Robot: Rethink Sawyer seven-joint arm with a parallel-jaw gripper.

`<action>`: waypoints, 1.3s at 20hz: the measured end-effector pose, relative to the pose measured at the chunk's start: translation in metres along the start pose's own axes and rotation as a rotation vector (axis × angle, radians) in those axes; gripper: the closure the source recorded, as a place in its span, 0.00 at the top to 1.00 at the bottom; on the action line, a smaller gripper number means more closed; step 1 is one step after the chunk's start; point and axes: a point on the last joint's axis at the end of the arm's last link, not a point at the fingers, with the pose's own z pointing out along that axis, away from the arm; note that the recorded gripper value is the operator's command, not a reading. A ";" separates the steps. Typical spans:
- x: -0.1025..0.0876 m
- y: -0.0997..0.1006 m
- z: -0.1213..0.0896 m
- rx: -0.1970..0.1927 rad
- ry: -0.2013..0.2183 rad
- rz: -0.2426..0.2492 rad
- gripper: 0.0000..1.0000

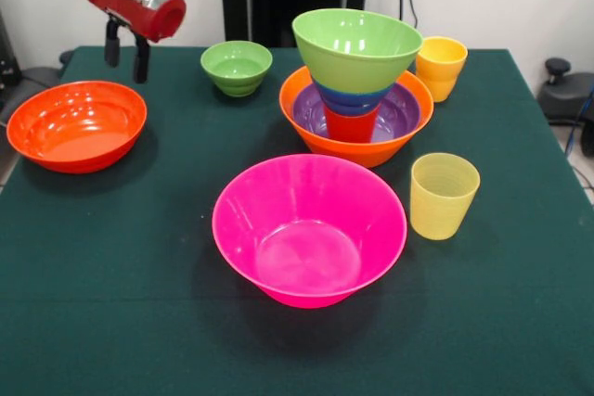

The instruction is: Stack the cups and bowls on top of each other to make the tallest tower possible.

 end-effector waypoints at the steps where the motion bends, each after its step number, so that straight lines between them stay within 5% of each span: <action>1: 0.000 0.002 0.001 -0.006 -0.004 -0.002 1.00; 13: 0.016 0.028 0.042 -0.077 -0.053 -0.034 1.00; 17: 0.039 0.044 0.072 -0.092 -0.060 -0.070 1.00; 22: 0.065 0.049 0.088 -0.052 -0.042 -0.118 1.00; 26: 0.072 0.041 0.070 0.022 -0.054 -0.156 1.00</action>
